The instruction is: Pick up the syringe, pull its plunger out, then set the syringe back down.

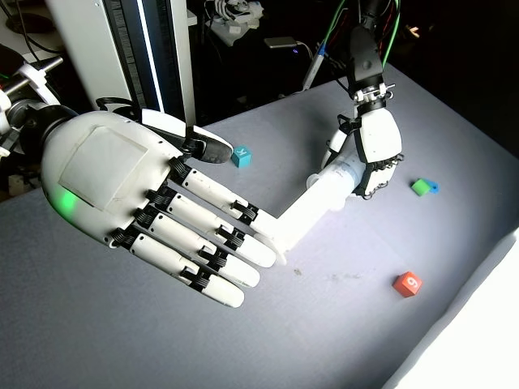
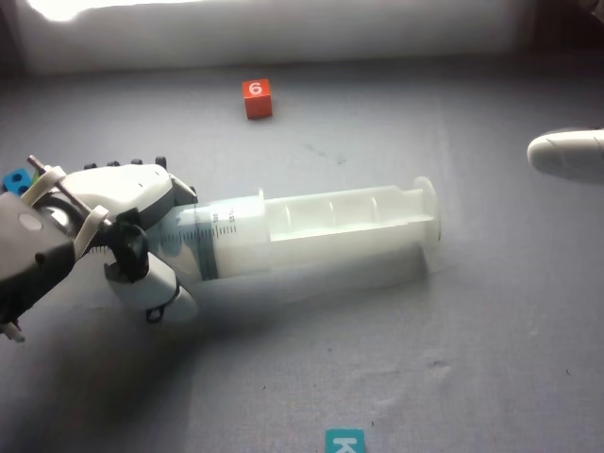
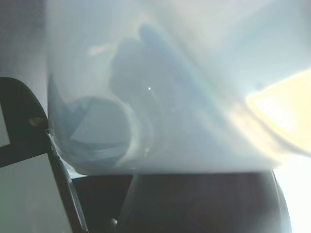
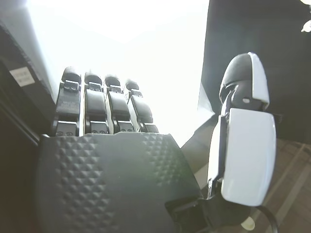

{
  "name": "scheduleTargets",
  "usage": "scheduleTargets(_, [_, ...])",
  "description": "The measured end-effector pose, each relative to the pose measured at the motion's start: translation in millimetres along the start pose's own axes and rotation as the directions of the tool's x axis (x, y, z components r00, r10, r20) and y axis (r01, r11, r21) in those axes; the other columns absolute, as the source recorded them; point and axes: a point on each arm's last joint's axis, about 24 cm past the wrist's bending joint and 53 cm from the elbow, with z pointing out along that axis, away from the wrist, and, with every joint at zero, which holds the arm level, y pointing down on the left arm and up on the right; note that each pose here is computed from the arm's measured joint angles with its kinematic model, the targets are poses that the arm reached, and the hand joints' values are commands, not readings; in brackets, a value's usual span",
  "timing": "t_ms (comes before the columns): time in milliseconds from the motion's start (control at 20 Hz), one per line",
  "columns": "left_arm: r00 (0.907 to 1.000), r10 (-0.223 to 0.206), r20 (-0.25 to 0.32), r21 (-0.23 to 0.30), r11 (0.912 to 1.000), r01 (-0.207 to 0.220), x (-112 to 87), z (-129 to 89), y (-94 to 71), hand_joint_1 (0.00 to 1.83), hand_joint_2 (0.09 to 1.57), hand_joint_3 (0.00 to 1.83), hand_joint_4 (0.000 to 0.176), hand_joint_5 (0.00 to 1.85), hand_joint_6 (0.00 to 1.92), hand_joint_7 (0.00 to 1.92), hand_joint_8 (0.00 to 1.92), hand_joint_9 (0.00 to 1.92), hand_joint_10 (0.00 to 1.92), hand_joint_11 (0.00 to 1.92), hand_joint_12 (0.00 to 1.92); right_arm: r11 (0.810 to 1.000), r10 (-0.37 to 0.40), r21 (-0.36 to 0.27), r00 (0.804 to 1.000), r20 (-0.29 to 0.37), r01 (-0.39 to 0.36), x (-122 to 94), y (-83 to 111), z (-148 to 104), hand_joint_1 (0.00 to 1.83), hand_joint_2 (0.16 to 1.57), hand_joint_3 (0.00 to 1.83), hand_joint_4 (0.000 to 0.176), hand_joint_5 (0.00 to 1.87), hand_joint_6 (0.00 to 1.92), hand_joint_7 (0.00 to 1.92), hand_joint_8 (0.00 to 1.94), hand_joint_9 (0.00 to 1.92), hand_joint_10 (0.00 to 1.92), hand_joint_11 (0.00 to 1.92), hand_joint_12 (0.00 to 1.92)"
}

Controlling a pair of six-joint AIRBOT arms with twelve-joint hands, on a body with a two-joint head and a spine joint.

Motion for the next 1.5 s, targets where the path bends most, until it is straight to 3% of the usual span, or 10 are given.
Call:
scheduleTargets(350, [1.0, 0.001, 0.003, -0.005, 1.0, -0.001, 6.6, -1.6, 10.4, 1.37, 1.12, 0.0, 0.0, 0.91, 1.16, 1.03, 0.82, 0.85, 1.24, 0.67, 1.29, 1.0, -0.002, -0.001, 1.0, -0.001, 0.002, 0.4, 0.3, 0.0, 0.6, 0.93, 0.0, 0.0, 0.0, 0.0, 0.0, 0.0, 0.0, 0.0, 0.0, 0.0])
scheduleTargets(400, [1.0, -0.002, 0.004, -0.005, 1.0, 0.002, 7.1, -1.5, 10.5, 1.37, 1.13, 0.0, 0.0, 0.87, 1.13, 1.01, 0.93, 0.85, 1.28, 0.65, 1.27, 1.0, -0.002, -0.002, 1.0, -0.001, 0.002, 0.3, 0.4, 0.0, 0.58, 0.93, 0.01, 0.0, 0.0, 0.0, 0.0, 0.0, 0.0, 0.0, 0.0, 0.0])
scheduleTargets(450, [0.9999, 0.001, 0.011, -0.007, 1.0, -0.001, 7.4, -1.3, 11.4, 1.24, 1.18, 0.0, 0.0, 0.73, 1.29, 0.96, 1.1, 0.75, 0.92, 0.51, 1.26, 1.0, -0.002, -0.001, 1.0, -0.002, 0.002, 0.6, 0.2, 0.0, 0.58, 0.94, 0.01, 0.0, 0.0, 0.0, 0.0, 0.0, 0.0, 0.0, 0.0, 0.0])
scheduleTargets(500, [0.9999, -0.003, 0.01, -0.008, 1.0, 0.003, 8.2, -1.3, 11.7, 1.15, 1.14, 0.0, 0.0, 0.64, 0.61, 0.8, 0.61, 0.73, 0.69, 0.45, 1.18, 1.0, -0.002, -0.001, 1.0, -0.002, 0.002, 0.8, 0.2, 0.0, 0.56, 0.94, 0.01, 0.0, 0.0, 0.0, 0.0, 0.0, 0.0, 0.0, 0.0, 0.0])
scheduleTargets(550, [1.0, -0.004, 0.009, -0.008, 1.0, 0.004, 8.7, -1.3, 11.9, 1.15, 1.14, 0.0, 0.0, 0.64, 0.61, 0.8, 0.61, 0.73, 0.69, 0.45, 1.18, 1.0, -0.002, -0.001, 1.0, -0.002, 0.002, 0.8, 0.2, 0.0, 0.56, 0.94, 0.01, 0.0, 0.0, 0.0, 0.0, 0.0, 0.0, 0.0, 0.0, 0.0])
scheduleTargets(600, [0.9999, 0.007, 0.013, -0.001, 1.0, -0.007, 9.0, -1.8, 9.8, 1.06, 1.12, 0.0, 0.0, 0.65, 0.25, 0.8, 0.27, 0.76, 0.43, 0.41, 1.07, 1.0, -0.002, -0.001, 1.0, -0.002, 0.002, 0.8, 0.2, 0.0, 0.56, 0.93, 0.0, 0.0, 0.0, 0.0, 0.0, 0.0, 0.0, 0.0, 0.0, 0.0])
scheduleTargets(700, [0.9993, 0.017, 0.033, 0.006, 0.9998, -0.018, 4.3, -1.8, 7.8, 0.99, 1.07, 0.0, 0.0, 0.63, 0.01, 0.78, 0.01, 0.76, 0.11, 0.33, 1.01, 1.0, -0.005, -0.003, 1.0, -0.003, 0.005, 0.9, 0.6, 0.0, 0.57, 0.95, 0.01, 0.0, 0.0, 0.0, 0.0, 0.0, 0.0, 0.0, 0.0, 0.0])
scheduleTargets(1050, [0.9992, 0.007, 0.04, 0.002, 1.0, -0.007, 4.5, -3.3, 7.7, 0.89, 1.04, 0.0, 0.0, 0.48, 0.0, 0.61, 0.0, 0.63, 0.02, 0.22, 0.98, 1.0, -0.007, -0.004, 1.0, -0.004, 0.007, 1.1, 0.8, 0.0, 0.55, 0.95, 0.0, 0.0, 0.0, 0.0, 0.0, 0.0, 0.0, 0.0, 0.0, 0.0])
scheduleTargets(1500, [0.9995, 0.005, 0.031, 0.012, 0.9999, -0.006, 5.9, -3.0, 2.4, 0.87, 1.06, 0.0, 0.0, 0.46, 0.0, 0.58, 0.0, 0.6, 0.0, 0.15, 1.04, 1.0, -0.009, -0.002, 1.0, -0.005, 0.009, 1.5, -0.2, -0.5, 0.57, 0.95, 0.0, 0.0, 0.0, 0.0, 0.0, 0.0, 0.0, 0.0, 0.0, 0.0])
